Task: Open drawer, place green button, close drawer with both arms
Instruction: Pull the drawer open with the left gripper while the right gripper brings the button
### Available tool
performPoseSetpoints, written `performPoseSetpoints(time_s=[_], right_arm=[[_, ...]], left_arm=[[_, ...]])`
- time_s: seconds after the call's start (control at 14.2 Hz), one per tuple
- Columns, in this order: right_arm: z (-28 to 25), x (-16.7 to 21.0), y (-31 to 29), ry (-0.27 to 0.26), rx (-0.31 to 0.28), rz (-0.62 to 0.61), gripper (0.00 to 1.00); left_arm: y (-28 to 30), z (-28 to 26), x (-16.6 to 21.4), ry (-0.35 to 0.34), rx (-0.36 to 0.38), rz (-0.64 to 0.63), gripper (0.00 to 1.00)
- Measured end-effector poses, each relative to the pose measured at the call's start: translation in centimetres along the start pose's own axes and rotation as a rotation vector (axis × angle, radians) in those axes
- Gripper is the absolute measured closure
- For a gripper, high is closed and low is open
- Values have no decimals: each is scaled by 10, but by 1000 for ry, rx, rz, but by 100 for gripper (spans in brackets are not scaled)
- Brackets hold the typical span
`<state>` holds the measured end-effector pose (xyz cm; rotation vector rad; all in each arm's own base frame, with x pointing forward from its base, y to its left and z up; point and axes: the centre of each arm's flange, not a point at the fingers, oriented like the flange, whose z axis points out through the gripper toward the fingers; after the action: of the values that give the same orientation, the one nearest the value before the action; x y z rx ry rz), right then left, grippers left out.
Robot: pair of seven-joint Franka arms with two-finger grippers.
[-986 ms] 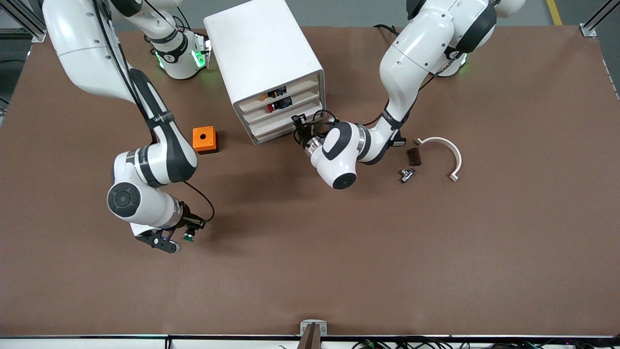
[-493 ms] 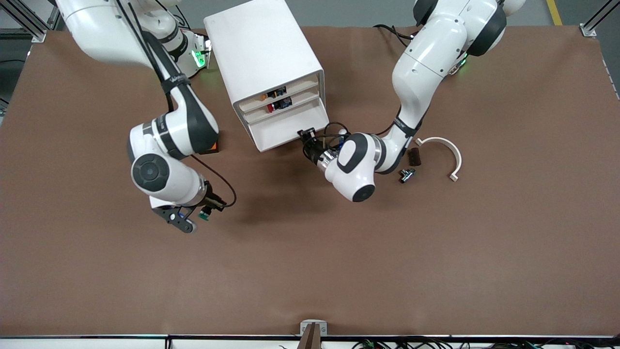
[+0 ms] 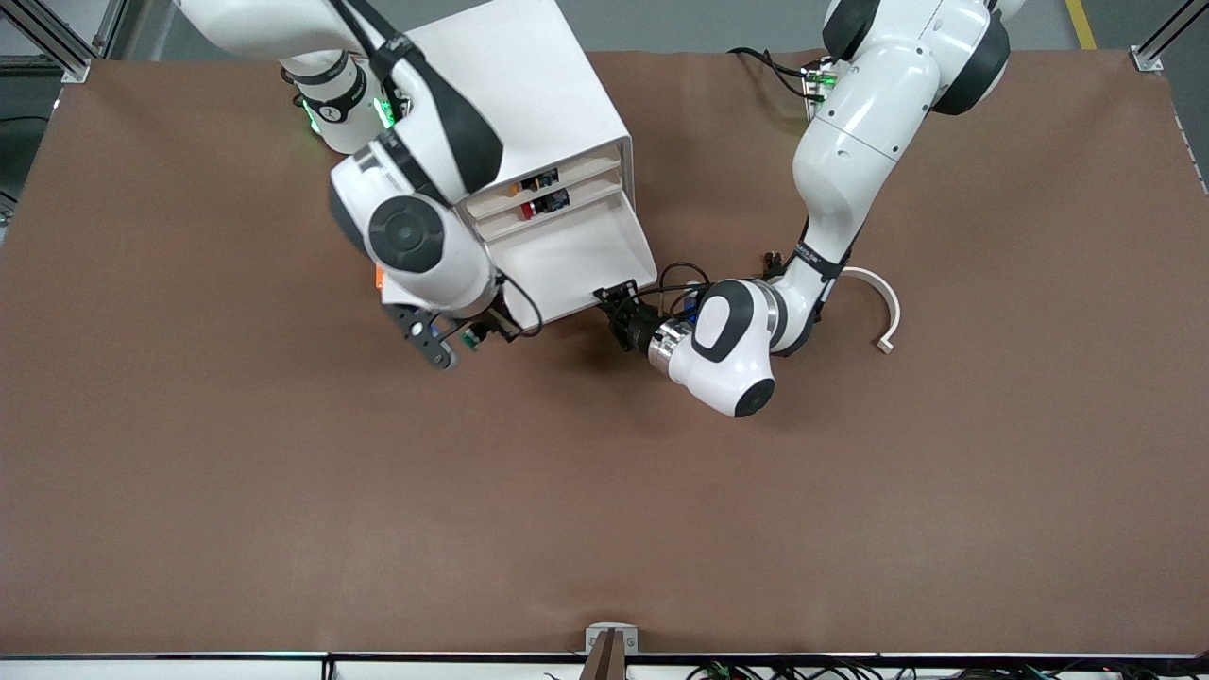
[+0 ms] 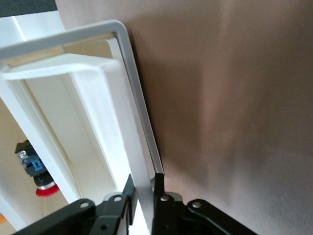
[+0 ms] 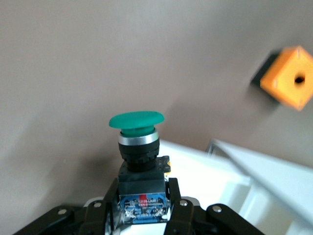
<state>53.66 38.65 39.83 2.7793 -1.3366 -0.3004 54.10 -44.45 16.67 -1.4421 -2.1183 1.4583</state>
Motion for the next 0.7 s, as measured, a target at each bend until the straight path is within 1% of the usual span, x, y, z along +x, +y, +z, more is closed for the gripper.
performPoseSetpoints(time_s=[0.07,0.14,0.21,0.28,0.35,0.49,0.56,0.7], right_arm=[[3,-23,0,-4,-5,38,58],[8,-44,0,-4,-10,67,58],[13,-62,0,-2,-6,89,58],[19,-74,0,-2,8,110,58],[28,-83,-1,-5,28,130,58],[54,-94,-1,-15,78,162,58],[69,-99,0,-20,95,174,58],[87,-109,3,-15,108,183,58]], left_arm=[[2,-2,-1,-11,-13,10,68],[3,-4,-2,-17,-20,14,56],[3,-8,-4,-23,-27,19,46],[3,-15,-7,-33,-37,26,37],[4,-27,-9,-48,-50,33,25],[7,-62,-10,-59,-97,56,7],[8,-79,-9,-41,-130,70,0],[6,-105,-4,30,-203,101,0]])
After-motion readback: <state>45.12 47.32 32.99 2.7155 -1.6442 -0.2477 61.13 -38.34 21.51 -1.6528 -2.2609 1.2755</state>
